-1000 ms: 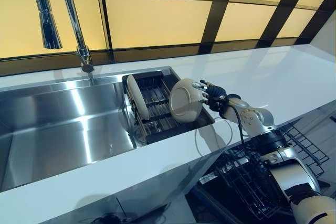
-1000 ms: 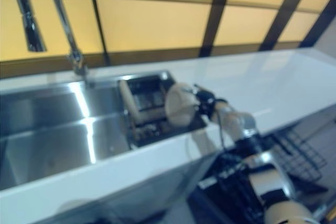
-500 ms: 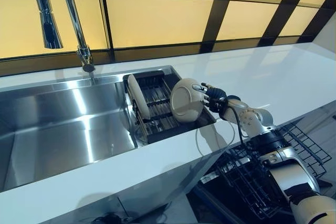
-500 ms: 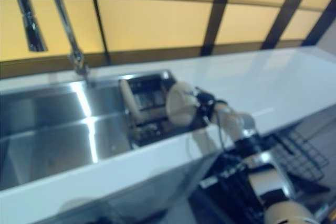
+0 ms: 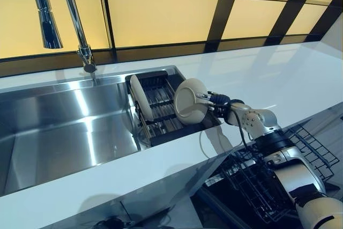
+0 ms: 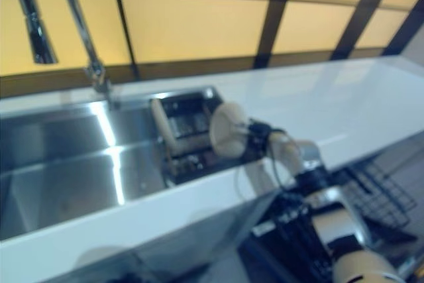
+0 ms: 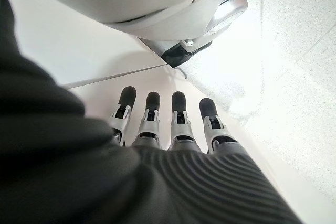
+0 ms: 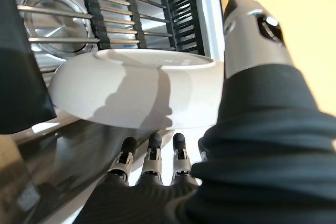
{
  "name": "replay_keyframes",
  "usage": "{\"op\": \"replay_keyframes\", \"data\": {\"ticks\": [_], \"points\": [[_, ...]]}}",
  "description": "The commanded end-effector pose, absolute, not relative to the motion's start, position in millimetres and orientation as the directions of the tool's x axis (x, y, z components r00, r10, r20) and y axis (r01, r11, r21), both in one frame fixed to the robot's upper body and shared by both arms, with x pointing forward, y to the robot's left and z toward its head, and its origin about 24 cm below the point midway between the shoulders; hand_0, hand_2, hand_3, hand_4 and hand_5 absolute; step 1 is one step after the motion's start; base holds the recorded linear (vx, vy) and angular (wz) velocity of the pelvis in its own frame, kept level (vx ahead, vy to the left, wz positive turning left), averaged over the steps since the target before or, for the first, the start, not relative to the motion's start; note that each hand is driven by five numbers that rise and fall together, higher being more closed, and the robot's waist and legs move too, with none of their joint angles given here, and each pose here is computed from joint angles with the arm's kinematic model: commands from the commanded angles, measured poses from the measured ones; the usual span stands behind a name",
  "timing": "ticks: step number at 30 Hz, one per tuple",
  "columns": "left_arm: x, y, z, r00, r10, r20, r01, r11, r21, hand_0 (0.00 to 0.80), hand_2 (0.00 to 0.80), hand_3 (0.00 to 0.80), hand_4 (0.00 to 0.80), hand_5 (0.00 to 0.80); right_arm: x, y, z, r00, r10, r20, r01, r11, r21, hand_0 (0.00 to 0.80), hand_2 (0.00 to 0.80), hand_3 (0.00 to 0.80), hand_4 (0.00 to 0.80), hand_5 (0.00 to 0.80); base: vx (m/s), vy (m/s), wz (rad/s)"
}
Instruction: Take plates into dishwasher
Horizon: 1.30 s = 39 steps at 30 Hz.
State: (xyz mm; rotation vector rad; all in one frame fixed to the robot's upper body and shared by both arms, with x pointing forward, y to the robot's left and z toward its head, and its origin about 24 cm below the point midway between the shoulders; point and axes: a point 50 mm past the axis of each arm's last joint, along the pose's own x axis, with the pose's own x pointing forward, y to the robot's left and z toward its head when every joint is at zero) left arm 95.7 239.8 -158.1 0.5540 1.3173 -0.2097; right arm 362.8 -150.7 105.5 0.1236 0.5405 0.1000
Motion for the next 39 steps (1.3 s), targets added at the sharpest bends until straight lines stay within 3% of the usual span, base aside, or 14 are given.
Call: {"op": "replay_keyframes", "data": {"ticks": [1,39], "points": [[137.3,236.1,-147.8,0.346,0.157,-0.925,0.5,0.804,0.323,0.0,0.0,0.0,0.0,0.0,382.6,-152.9,149.7,0.912,0.082,-0.402,-0.056,0.996,0.077,0.0,0.0,0.0,0.0,0.0,0.0,0.0,0.0],[133.9,229.8,-150.5,0.329,0.142,-0.934,0.532,0.789,0.307,0.0,0.0,0.0,0.0,0.0,379.6,-135.6,137.2,0.909,0.05,-0.414,-0.037,0.999,0.04,0.0,0.0,0.0,0.0,0.0,0.0,0.0,0.0]]}}
